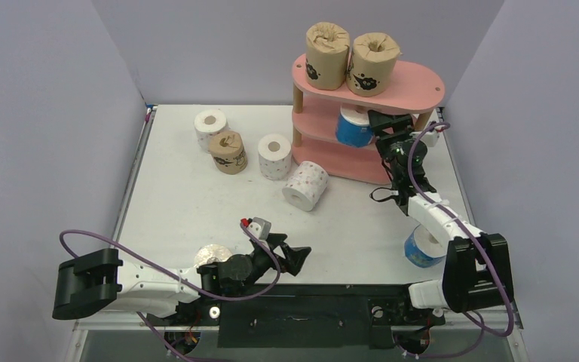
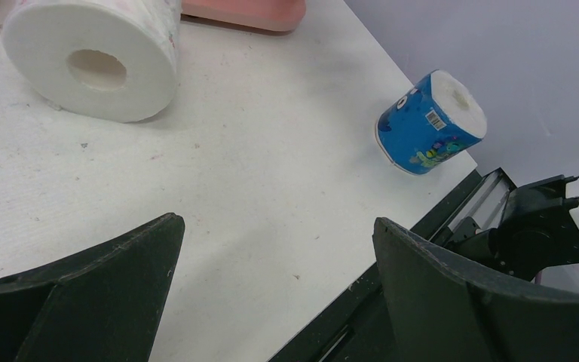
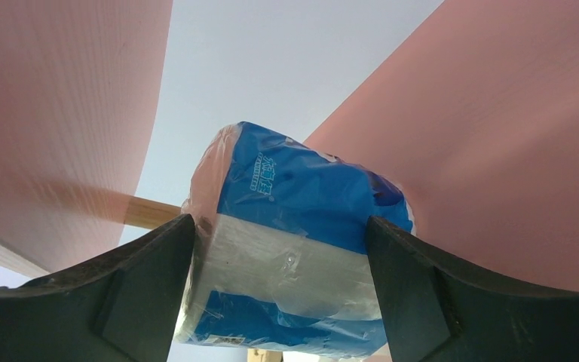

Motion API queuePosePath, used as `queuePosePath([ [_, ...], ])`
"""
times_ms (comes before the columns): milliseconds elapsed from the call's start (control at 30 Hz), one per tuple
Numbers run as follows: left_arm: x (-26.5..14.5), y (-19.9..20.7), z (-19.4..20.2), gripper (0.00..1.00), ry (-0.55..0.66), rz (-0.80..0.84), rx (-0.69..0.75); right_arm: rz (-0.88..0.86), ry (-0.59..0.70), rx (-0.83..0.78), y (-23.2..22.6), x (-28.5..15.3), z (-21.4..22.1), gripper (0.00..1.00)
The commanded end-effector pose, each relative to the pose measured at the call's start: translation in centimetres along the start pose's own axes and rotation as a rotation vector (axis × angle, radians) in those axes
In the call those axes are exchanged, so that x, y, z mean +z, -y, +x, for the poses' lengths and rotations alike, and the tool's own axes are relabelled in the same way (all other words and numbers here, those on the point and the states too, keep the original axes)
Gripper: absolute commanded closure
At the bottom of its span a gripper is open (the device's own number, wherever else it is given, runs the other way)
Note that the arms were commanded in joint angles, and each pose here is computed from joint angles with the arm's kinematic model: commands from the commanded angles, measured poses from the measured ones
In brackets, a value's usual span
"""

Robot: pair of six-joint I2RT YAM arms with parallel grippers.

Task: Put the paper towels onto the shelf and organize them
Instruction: Move the paper towel to the shelf.

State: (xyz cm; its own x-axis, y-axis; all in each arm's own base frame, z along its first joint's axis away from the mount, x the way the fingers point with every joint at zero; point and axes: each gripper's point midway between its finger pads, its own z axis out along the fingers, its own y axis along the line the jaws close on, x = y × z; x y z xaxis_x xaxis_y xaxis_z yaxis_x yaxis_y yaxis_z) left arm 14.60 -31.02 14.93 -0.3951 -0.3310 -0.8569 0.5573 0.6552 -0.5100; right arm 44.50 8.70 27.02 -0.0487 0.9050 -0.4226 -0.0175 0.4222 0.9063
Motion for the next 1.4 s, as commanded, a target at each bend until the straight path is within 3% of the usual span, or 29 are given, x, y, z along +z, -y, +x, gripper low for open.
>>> queuePosePath([
  [0, -0.2, 0.2, -1.0, 0.04, 0.039, 0.008, -0.025, -0.039, 0.035, 0.045, -2.3, 1.1, 0.1, 0.22],
  [533, -0.8, -0.6, -1.5, 0.04, 0.052, -0.015, -0.016, -0.062, -0.021, 0.056, -4.0, 2.8, 3.2, 0.23],
  [1100, -1.2, -1.0, -2.0, 0.04, 0.066, -0.024, -0.019, -0.119, -0.079, -0.143, -4.6, -0.8, 1.8, 0.19],
  [1367, -0.9, -0.7, -1.7, 0.04, 0.054, -0.018, -0.016, -0.142, -0.086, -0.132, -4.7, -0.7, 1.2, 0.2],
])
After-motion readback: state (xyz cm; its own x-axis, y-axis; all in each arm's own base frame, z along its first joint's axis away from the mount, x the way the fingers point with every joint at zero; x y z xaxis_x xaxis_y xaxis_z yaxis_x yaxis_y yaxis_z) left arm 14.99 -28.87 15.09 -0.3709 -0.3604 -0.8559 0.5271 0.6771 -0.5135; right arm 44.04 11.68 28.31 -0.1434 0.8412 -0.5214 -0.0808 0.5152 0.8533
